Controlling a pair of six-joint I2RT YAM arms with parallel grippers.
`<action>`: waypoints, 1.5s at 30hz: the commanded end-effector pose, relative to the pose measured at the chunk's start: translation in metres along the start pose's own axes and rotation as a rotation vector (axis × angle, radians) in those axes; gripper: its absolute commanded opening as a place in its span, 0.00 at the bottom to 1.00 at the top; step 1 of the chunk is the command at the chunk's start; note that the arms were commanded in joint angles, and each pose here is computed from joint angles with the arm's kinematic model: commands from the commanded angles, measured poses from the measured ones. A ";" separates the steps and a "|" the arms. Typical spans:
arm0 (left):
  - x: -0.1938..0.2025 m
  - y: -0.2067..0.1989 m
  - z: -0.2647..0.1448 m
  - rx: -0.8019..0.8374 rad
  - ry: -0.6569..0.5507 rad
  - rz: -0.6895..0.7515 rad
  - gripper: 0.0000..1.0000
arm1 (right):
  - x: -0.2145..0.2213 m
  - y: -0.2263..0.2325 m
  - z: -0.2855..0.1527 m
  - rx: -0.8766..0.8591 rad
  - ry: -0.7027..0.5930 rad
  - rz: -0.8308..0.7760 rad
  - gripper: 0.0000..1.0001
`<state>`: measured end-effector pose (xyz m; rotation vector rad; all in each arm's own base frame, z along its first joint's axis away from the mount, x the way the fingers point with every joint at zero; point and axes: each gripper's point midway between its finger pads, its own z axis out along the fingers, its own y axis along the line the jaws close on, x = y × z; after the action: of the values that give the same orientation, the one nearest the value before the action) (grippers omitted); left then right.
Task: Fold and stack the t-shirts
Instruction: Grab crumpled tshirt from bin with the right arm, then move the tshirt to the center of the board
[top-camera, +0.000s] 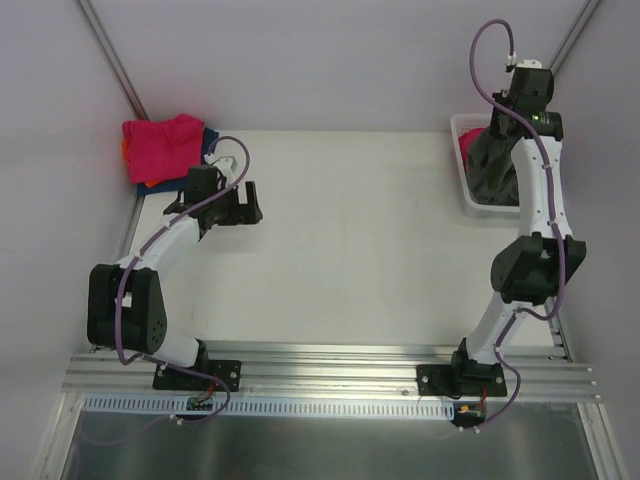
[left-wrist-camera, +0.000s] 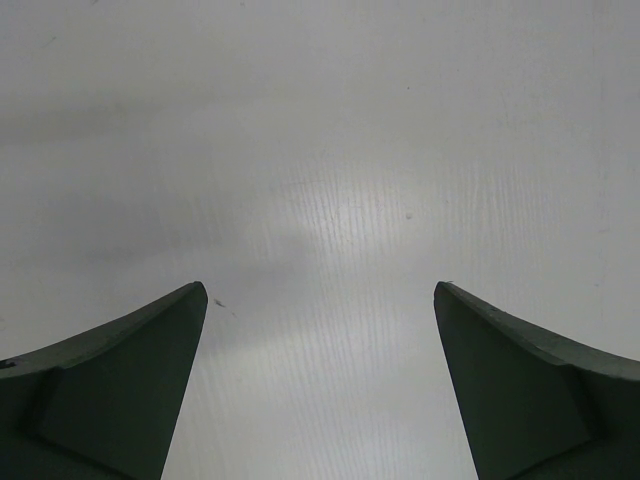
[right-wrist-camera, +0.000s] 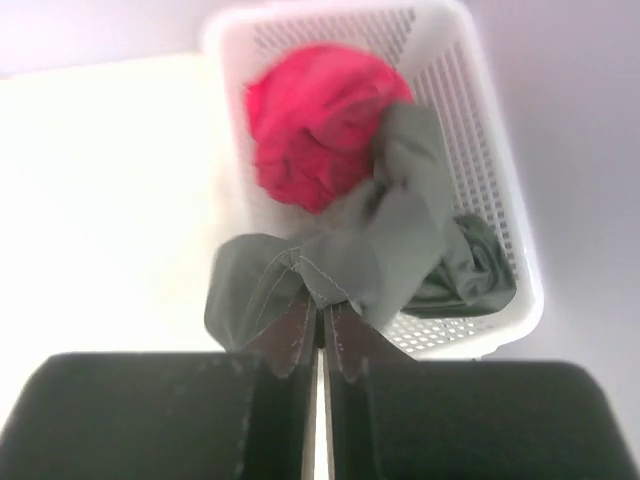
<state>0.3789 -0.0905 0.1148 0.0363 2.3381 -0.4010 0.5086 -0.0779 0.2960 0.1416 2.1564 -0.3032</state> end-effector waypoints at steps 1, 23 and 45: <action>-0.019 -0.013 -0.019 0.030 -0.076 0.030 0.99 | -0.031 0.018 -0.060 -0.117 -0.117 -0.012 0.01; -0.010 0.005 -0.067 -0.027 -0.194 -0.134 0.99 | -0.131 0.259 -0.329 -0.819 -0.727 -0.268 0.01; -0.031 0.073 -0.110 -0.154 -0.336 -0.342 0.99 | -0.059 0.218 -0.276 -0.683 -0.535 -0.249 0.15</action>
<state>0.3364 0.0144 0.1783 -0.4706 2.0645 -0.3392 0.3666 0.2314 0.4816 -0.6247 1.5469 0.2662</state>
